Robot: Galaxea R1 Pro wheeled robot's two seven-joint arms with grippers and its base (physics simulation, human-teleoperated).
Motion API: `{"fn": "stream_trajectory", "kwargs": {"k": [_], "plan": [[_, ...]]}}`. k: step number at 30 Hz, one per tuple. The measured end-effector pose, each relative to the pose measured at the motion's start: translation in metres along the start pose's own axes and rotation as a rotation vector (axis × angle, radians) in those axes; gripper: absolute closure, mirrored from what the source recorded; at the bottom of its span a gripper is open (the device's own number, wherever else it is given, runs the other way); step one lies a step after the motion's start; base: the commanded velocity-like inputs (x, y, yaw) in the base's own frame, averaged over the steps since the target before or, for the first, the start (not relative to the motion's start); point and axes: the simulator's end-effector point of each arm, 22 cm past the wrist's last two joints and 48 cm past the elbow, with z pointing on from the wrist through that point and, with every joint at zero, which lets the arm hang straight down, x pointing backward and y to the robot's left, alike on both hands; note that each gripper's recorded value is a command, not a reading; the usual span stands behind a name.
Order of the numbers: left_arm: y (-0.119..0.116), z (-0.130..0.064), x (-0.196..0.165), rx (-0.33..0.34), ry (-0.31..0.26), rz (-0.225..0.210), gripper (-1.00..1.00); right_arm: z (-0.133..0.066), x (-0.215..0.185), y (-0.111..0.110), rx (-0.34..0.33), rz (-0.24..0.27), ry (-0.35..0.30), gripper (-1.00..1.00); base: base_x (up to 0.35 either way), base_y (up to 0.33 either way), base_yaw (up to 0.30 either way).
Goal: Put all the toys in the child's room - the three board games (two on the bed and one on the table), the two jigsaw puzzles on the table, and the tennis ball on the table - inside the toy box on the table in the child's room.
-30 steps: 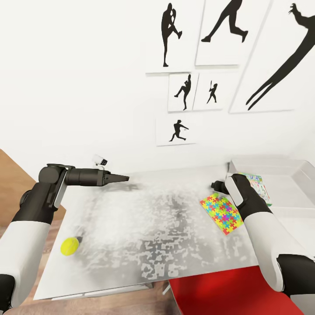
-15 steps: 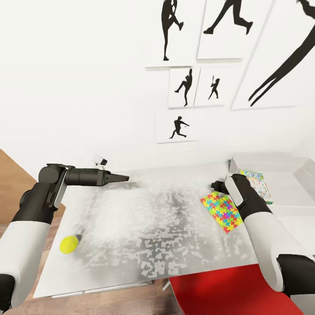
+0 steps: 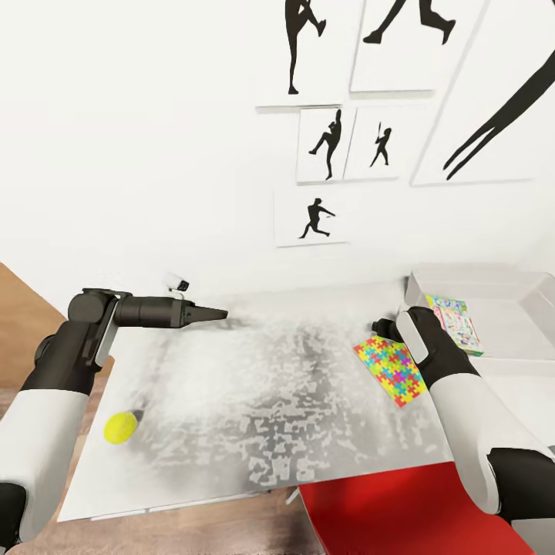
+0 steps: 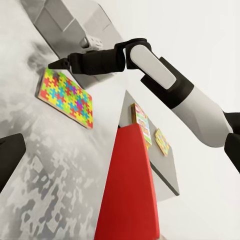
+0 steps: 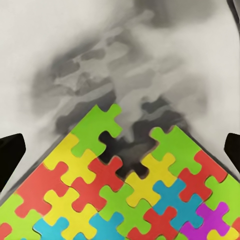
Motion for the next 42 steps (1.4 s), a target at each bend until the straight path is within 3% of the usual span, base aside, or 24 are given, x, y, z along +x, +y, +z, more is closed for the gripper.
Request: {"fn": "stream_trajectory", "kwargs": {"k": [25,42], "plan": [[0.020,0.004,0.012,0.002,0.008,-0.039,-1.00,0.021,0.018,-0.002,0.012,-0.006,0.036,-1.00,0.000,0.000,0.000],[0.021,0.005,0.013,0.002,0.008,-0.041,-1.00,0.023,0.020,-0.002,0.012,-0.008,0.038,-1.00,-0.036,0.000,0.000]]}}
